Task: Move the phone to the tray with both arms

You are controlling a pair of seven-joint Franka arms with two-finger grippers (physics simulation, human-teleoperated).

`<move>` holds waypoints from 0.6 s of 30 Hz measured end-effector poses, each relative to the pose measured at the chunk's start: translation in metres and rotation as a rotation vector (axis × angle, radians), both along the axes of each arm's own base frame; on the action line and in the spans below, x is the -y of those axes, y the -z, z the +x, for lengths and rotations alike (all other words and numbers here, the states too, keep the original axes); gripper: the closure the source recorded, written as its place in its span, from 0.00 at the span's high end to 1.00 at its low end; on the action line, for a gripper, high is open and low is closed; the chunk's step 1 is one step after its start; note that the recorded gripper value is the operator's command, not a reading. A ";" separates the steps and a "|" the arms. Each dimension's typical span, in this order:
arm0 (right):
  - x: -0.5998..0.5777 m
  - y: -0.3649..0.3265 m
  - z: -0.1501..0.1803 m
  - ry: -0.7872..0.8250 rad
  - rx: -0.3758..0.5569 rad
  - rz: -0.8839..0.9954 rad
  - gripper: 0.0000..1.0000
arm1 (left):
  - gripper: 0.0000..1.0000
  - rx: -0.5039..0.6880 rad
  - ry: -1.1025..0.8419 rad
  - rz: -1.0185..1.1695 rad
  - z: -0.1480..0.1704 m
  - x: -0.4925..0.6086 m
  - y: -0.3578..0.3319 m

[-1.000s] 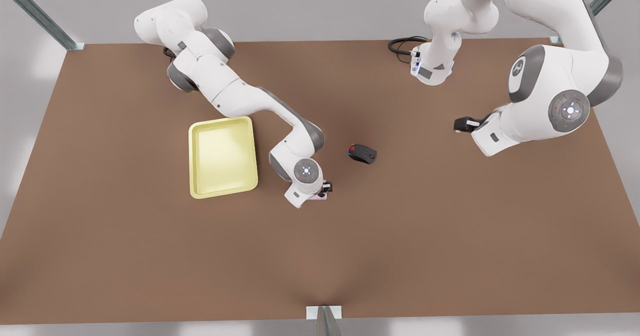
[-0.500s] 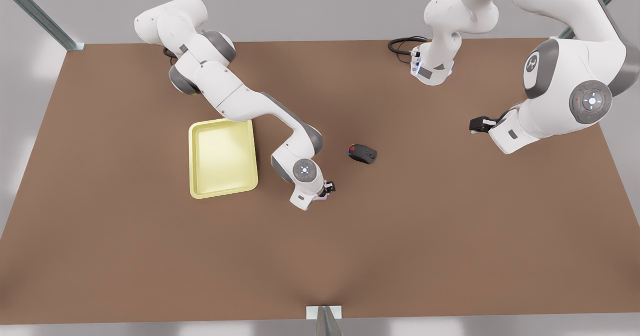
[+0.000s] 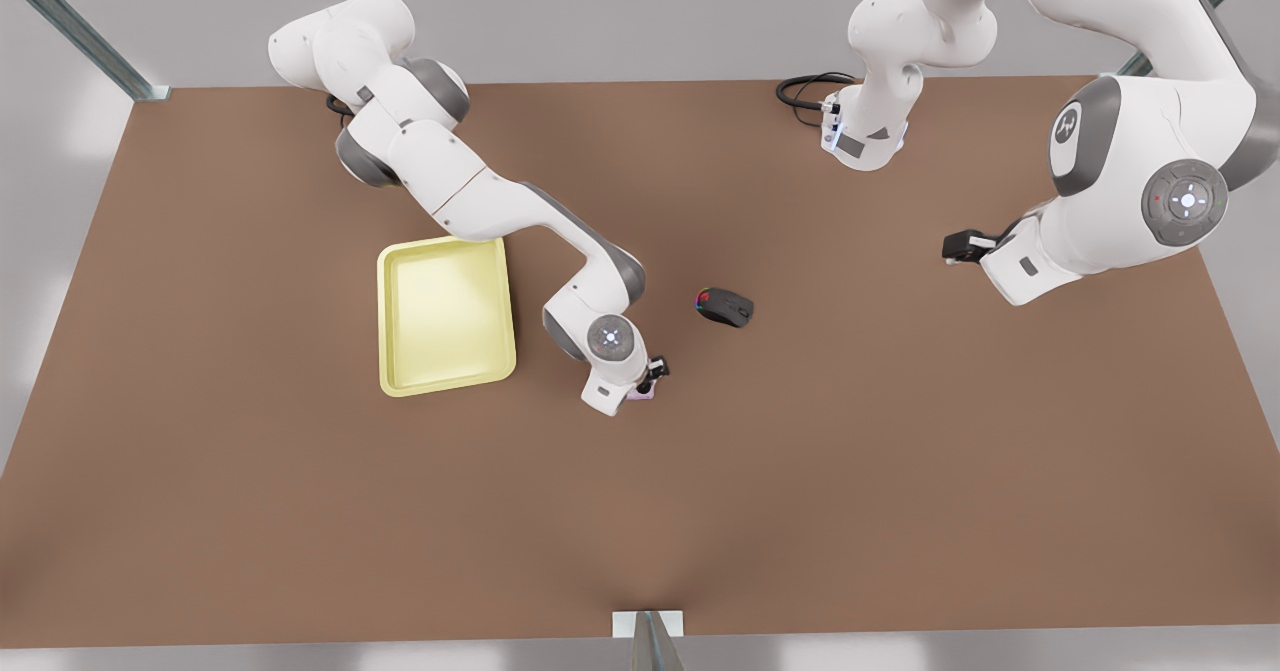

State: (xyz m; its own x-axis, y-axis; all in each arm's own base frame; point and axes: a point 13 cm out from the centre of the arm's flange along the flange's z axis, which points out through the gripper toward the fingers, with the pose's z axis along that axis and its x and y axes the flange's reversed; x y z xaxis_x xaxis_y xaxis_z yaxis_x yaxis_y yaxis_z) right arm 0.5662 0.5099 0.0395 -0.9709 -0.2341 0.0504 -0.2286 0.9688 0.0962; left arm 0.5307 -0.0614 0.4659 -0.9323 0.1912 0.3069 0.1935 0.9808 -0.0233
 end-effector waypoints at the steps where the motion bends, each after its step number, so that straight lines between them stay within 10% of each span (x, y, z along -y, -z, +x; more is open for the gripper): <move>1: 0.000 0.001 -0.001 0.008 -0.004 0.000 1.00 | 1.00 -0.001 0.001 0.000 0.000 0.000 0.000; 18: -0.005 0.004 -0.012 0.070 -0.028 -0.001 1.00 | 1.00 -0.004 0.008 -0.002 -0.001 0.000 0.000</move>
State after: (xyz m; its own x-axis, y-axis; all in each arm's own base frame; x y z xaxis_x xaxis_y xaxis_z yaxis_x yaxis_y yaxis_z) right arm 0.5543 0.5153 0.0353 -0.9832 -0.1654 0.0778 -0.1573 0.9824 0.1003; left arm 0.5302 -0.0609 0.4656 -0.9297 0.1994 0.3098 0.2014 0.9792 -0.0261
